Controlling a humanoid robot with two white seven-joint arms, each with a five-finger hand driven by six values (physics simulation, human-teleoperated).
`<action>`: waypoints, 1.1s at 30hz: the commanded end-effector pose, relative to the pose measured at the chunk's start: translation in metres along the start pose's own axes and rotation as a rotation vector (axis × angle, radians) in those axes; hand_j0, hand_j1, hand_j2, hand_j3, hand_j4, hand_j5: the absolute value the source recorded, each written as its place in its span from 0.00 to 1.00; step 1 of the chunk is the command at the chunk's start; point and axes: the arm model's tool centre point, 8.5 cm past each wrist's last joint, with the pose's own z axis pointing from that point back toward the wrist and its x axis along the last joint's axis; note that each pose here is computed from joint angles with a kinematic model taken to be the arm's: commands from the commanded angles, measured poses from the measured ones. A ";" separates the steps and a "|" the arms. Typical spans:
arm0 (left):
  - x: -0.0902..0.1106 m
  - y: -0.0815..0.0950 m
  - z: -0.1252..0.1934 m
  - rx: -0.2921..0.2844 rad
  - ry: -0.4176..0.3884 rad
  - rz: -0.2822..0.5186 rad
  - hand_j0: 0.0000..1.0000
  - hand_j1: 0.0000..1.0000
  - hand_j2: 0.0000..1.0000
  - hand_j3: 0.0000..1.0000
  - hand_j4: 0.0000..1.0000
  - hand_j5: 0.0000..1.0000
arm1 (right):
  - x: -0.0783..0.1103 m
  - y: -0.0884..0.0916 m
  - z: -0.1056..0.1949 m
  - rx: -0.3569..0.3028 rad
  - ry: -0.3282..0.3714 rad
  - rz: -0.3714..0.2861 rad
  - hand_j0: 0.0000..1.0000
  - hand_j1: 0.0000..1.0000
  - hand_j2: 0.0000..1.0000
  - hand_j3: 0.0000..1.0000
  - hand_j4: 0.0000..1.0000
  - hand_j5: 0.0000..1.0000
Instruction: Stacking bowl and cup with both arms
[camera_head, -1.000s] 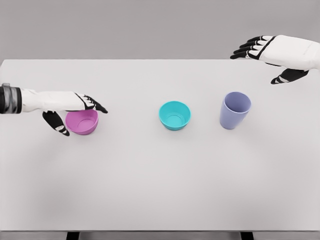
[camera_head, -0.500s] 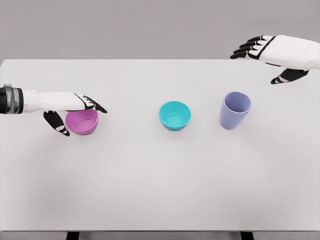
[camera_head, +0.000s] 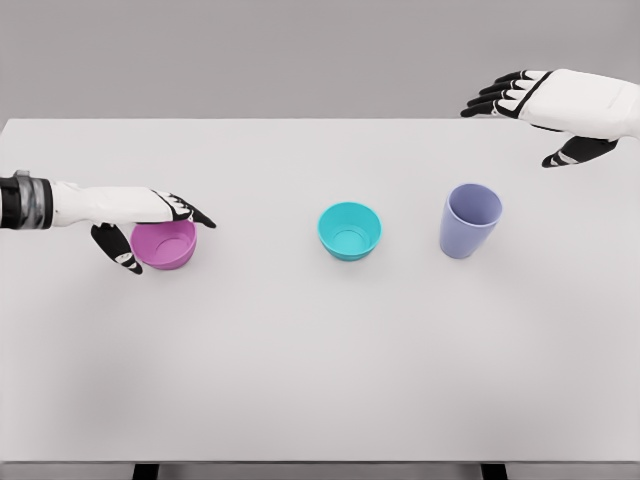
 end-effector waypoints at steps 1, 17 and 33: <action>0.000 0.000 0.000 0.004 0.000 0.006 1.00 1.00 1.00 1.00 1.00 1.00 | 0.000 -0.001 0.001 -0.004 0.001 -0.005 1.00 1.00 1.00 1.00 1.00 1.00; -0.005 -0.003 -0.005 0.000 0.011 0.019 1.00 1.00 1.00 1.00 1.00 1.00 | 0.000 0.000 0.000 -0.002 0.001 -0.005 1.00 1.00 1.00 1.00 1.00 1.00; -0.006 -0.007 -0.005 -0.010 0.015 0.017 0.79 0.79 0.79 0.79 0.79 0.79 | 0.000 -0.001 0.001 -0.004 0.001 -0.005 1.00 1.00 1.00 1.00 1.00 1.00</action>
